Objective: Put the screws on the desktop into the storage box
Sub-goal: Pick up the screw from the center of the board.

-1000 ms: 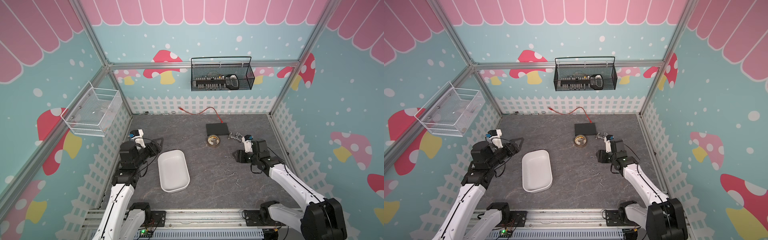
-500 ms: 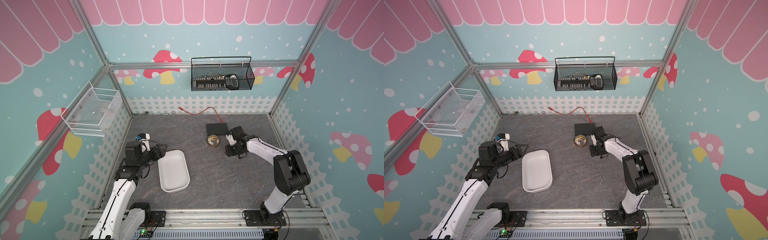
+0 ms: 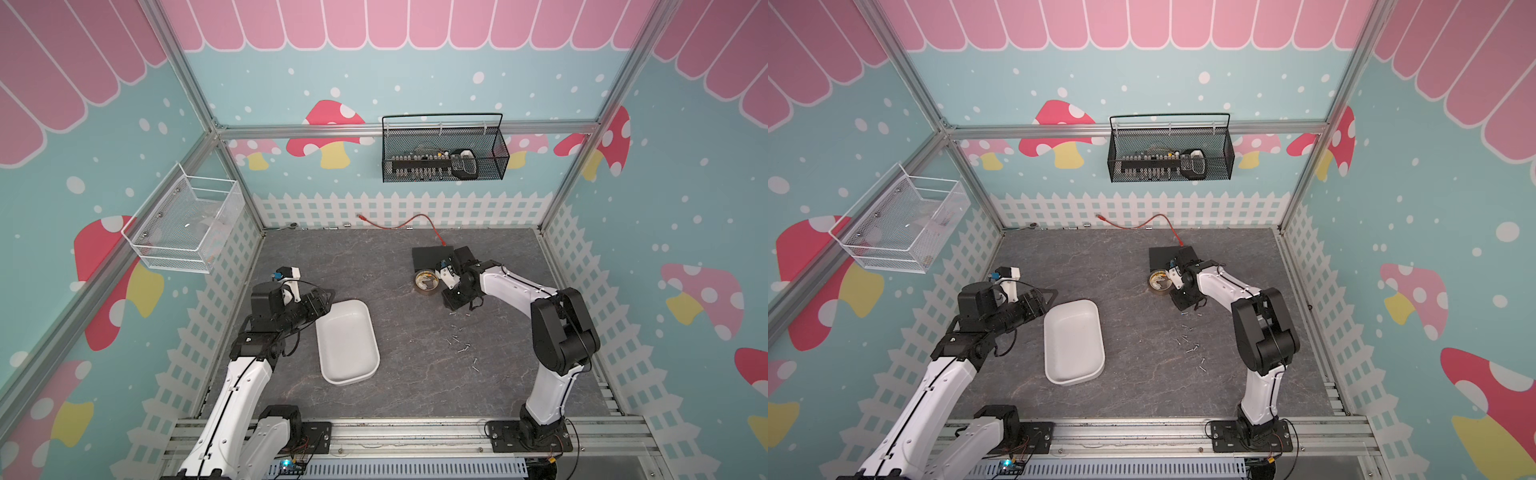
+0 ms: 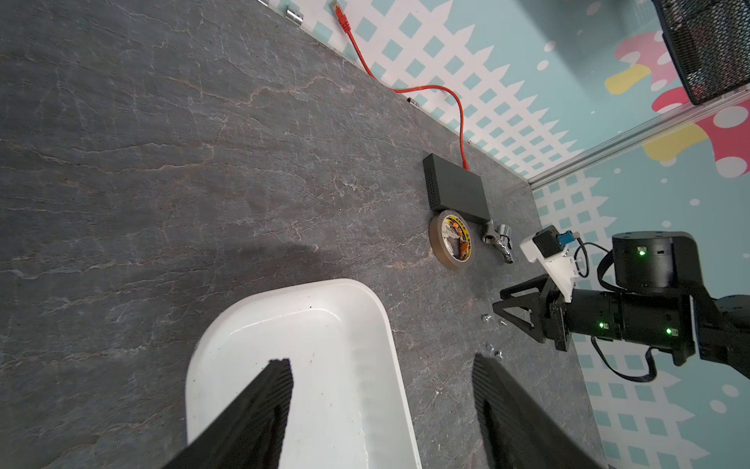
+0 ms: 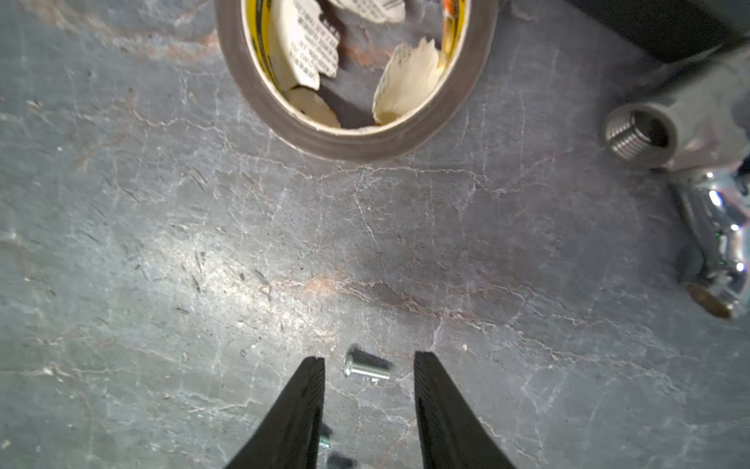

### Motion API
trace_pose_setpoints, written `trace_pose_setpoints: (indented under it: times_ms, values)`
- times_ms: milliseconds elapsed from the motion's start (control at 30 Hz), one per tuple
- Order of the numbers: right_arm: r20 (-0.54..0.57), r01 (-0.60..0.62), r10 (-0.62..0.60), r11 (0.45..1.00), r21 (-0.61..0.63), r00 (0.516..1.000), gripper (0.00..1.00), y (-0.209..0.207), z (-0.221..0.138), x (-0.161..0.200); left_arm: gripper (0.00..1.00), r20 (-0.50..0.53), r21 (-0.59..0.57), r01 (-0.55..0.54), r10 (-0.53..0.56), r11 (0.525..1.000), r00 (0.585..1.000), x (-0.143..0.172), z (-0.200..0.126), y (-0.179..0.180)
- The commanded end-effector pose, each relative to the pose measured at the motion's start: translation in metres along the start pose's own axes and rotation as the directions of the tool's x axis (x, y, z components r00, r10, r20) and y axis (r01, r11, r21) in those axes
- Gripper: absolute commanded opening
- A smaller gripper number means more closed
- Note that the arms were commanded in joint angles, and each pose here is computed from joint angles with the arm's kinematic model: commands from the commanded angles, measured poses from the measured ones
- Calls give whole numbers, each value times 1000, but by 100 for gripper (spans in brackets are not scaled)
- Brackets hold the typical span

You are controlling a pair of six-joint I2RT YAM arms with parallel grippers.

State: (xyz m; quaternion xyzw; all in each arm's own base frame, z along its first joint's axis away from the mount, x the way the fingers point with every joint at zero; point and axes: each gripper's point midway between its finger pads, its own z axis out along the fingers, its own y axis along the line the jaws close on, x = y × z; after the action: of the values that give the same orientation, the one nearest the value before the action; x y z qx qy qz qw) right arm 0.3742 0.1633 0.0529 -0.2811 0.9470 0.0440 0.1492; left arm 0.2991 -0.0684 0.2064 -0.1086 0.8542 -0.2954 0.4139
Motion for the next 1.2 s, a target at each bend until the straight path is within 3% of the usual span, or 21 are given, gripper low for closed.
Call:
trace_pose_setpoints:
  times_ms: [0,733,967,1167]
  values:
    - [-67,70,-72,997,-21,995,43,11,13,16,75,-26,-3,-8,8,1000,1000,8,3,3]
    - [-162,87,-82,996,25,983,45,8,36,48,75,-29,-6,-7,7,1000,1000,9,3,3]
    - [-184,57,-44,996,66,982,32,2,34,56,75,-31,-3,-9,9,1000,999,9,4,2]
    - [-198,35,-12,993,111,980,30,-5,34,61,76,-31,-2,-9,9,1000,999,9,4,2]
